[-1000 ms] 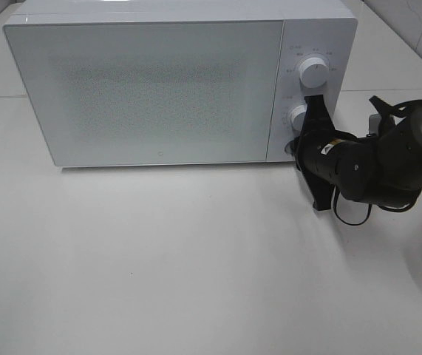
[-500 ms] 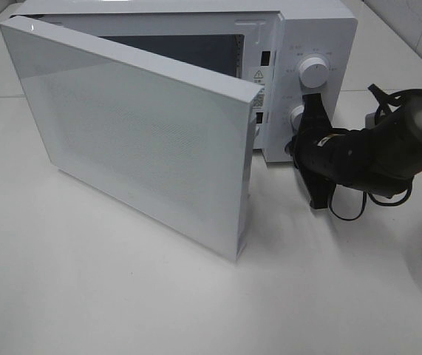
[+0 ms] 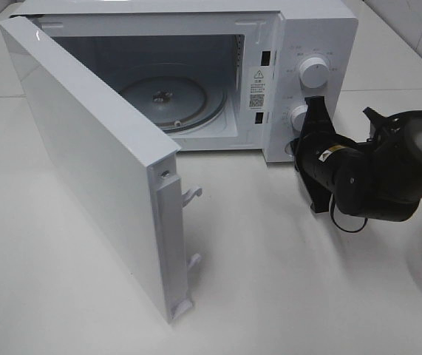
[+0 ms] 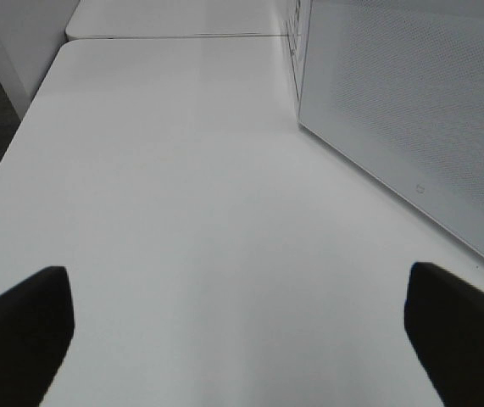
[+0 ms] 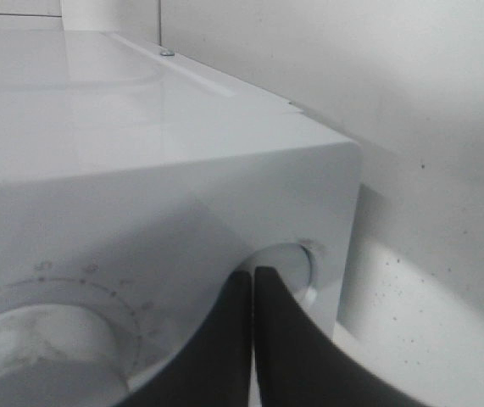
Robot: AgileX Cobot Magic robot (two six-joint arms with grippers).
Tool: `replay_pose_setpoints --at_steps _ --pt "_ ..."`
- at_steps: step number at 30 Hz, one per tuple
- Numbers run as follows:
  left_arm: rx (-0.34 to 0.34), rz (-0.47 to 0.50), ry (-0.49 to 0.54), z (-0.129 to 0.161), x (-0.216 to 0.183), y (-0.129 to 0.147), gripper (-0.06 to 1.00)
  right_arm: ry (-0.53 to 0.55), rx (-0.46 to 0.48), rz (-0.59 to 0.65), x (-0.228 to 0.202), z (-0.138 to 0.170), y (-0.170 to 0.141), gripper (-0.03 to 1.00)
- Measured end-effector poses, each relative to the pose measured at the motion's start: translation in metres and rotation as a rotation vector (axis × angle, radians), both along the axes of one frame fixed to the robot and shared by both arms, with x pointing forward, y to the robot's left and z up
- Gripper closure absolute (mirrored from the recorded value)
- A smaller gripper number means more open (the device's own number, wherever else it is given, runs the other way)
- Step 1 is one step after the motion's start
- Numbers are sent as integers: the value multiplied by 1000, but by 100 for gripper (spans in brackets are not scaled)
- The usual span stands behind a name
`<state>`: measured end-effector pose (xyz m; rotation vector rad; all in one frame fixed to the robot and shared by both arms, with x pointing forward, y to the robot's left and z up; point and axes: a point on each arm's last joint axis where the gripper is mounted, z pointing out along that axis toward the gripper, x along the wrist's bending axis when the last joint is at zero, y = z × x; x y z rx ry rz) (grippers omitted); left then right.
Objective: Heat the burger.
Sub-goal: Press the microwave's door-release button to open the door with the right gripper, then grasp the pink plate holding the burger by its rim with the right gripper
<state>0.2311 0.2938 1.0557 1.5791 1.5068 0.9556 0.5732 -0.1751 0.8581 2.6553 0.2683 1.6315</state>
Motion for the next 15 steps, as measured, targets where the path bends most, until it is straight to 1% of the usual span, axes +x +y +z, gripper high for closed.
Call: replay_pose_setpoints --at_steps 3,4,5,6,15 --pt "0 0 0 0 0 0 -3 -8 17 -2 -5 2 0 97" --pt "0 0 0 0 0 0 -3 -27 38 -8 -7 5 1 97" --pt "0 0 0 0 0 0 -3 -27 38 -8 -7 5 1 97" --pt "0 0 0 0 0 0 -3 -56 56 7 -9 13 3 97" --pt "0 0 0 0 0 0 -3 -34 55 94 -22 24 6 97"
